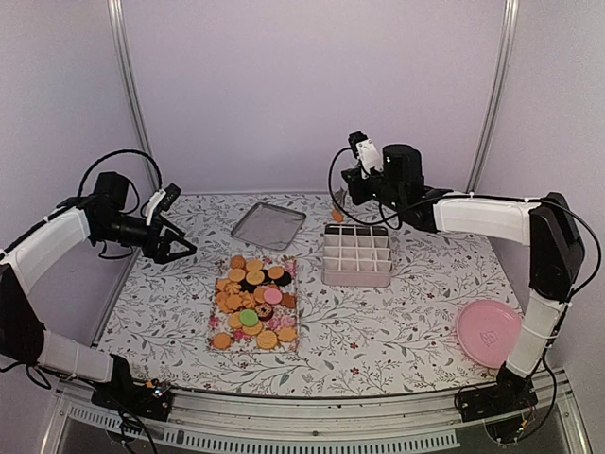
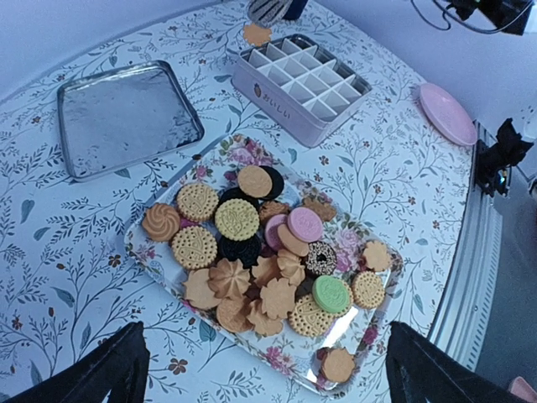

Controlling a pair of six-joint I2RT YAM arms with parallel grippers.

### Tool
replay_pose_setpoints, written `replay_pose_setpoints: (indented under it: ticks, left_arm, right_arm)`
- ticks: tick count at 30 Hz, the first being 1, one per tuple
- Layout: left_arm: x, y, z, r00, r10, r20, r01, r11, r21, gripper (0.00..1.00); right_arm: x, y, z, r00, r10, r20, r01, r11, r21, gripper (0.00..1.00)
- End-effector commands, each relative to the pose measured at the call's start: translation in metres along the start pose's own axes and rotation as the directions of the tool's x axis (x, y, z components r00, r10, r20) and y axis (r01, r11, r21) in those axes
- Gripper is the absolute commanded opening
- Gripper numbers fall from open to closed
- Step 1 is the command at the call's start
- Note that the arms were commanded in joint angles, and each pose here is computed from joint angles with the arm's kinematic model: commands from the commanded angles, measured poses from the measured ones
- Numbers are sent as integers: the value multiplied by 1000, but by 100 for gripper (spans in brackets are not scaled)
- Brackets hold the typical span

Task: Pack the cookies
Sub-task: Place the fake cookies in the empty pocket of the box.

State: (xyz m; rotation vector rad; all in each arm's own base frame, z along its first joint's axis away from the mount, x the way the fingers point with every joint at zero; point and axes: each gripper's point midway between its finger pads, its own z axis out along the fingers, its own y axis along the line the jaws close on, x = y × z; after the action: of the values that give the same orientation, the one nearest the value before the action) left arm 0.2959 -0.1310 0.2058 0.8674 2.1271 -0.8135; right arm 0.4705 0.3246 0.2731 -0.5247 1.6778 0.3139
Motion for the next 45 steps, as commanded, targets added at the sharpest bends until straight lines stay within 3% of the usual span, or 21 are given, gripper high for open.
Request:
replay_pose_setpoints:
  ticks: [1,16,25,38,45]
  left_arm:
    - [-9,0,-1,1000,24,8,-24,1000,-7,99]
    - [-9,-1,-1,1000,24,5,-24,1000,-1,99]
    - [-4,-3,0,1000,29,0,-29,1000,7,99]
    - [-4,-4,0,1000,23,10,-23,1000,8,99]
    - [-2,-4,0,1000,23,9,-23,1000,4,99]
  right_arm:
    - [-16,-2,8,998,-49,46,49,999,-10,0]
    - [6,11,20,999,-53,-1,53,996,-74,0]
    - [8,17,5,1000,-21,-13,20,994,-107,0]
    - [-22,21,-24,998,-17,64,24,993,-113,0]
    - [-3,27,-15,999,-27,26,30,992,-125,0]
